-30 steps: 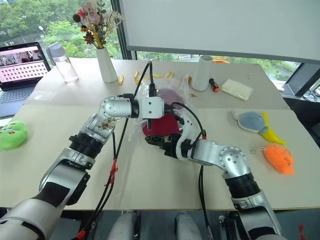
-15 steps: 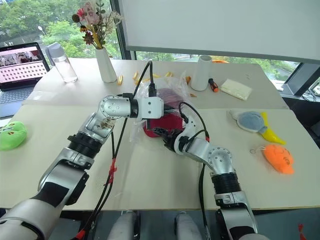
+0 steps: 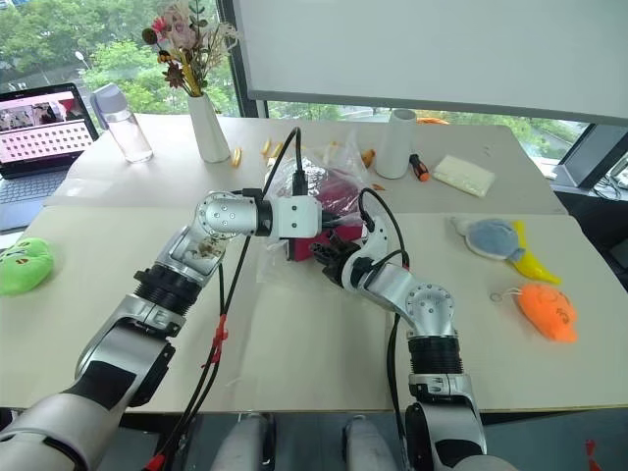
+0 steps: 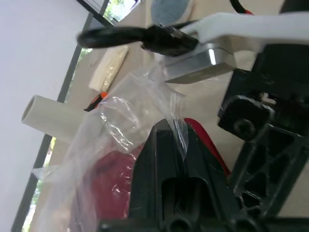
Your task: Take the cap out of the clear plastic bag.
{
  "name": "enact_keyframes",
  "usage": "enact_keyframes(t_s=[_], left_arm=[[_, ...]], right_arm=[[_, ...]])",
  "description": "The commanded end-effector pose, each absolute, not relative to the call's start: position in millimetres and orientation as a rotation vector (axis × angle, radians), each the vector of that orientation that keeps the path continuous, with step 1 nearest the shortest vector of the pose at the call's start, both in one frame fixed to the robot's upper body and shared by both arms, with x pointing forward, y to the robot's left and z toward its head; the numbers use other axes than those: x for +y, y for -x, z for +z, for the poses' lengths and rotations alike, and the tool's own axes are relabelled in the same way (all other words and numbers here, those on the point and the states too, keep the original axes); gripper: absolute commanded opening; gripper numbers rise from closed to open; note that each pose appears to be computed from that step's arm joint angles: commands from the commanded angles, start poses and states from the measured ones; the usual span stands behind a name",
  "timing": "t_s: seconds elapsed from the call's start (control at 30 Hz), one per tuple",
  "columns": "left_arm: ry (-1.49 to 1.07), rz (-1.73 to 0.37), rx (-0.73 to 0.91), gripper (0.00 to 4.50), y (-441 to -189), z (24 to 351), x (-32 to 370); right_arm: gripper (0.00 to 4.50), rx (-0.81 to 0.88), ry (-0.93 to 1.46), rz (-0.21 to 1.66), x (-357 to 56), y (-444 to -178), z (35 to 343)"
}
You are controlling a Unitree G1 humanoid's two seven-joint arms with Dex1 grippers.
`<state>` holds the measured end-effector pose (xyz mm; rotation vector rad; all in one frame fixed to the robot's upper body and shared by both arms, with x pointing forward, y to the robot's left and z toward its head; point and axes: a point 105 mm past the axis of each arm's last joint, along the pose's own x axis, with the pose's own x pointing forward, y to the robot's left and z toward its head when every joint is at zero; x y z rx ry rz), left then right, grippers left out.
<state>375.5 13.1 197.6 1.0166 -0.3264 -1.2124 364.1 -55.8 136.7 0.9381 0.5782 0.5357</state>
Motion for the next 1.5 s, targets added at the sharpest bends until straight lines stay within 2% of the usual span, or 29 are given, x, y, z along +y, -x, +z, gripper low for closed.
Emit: enact_keyframes(t_s=[0.03,0.17,0.3,0.4,0.57,0.67,0.73,0.87,0.97,1.0,1.1,1.2,1.3,1.4,1.5], left_arm=[[-1.012,-1.224,-0.381,0.0,-370.7,205.5,6.7],[-1.011,-1.226,-0.378,0.0,-370.4,203.6,6.1],[-1.006,-1.234,-0.367,0.0,-370.4,197.7,5.0],[-1.006,-1.239,-0.36,0.0,-370.7,193.1,3.8],[-1.004,-1.242,-0.359,0.0,-371.6,192.5,4.0],[-0.998,-1.24,-0.36,0.0,-372.0,192.3,3.7],[-0.994,-1.245,-0.361,0.0,-371.1,191.5,2.8],[-0.987,-1.277,-0.352,0.0,-367.1,186.2,2.8],[-0.986,-1.3,-0.324,0.0,-365.2,179.4,4.3],[-0.993,-1.31,-0.285,0.0,-365.7,171.9,7.1],[-1.039,-1.322,-0.167,0.0,-365.8,143.8,25.2],[-1.058,-1.312,-0.107,0.0,-364.7,129.3,41.9],[-1.064,-1.302,-0.076,0.0,-363.8,123.4,52.1],[-1.044,-1.293,-0.047,0.0,-360.2,117.6,59.0],[-1.029,-1.292,-0.032,0.0,-355.2,115.9,62.9]], right_arm=[[0.05,0.613,-0.842,0.624,-59.0,-342.5,142.9],[0.05,0.691,-0.644,0.681,-76.0,-310.0,135.2],[0.05,0.696,-0.524,0.79,-90.0,-281.2,150.6],[0.05,0.727,-0.413,0.934,-91.5,-245.9,159.7],[0.05,0.819,-0.343,1.02,-96.2,-205.2,147.1],[0.05,0.847,-0.372,1.03,-115.0,-187.8,146.7],[0.05,0.9,-0.271,1.064,-128.0,-166.9,146.8],[0.05,0.813,-0.208,1.08,-146.2,-160.8,177.0],[0.05,0.894,-0.048,0.989,-163.4,-155.4,162.8],[0.05,0.882,-0.059,0.974,-167.2,-156.5,162.9],[0.05,0.721,-0.144,0.968,-176.7,-163.9,188.5],[0.05,0.538,-0.104,0.924,-194.8,-169.2,224.9],[0.05,0.448,-0.059,0.887,-207.2,-169.1,247.6],[0.05,0.272,-0.077,0.953,-201.7,-172.1,284.9],[0.05,0.194,-0.136,0.958,-200.0,-184.6,295.0]])
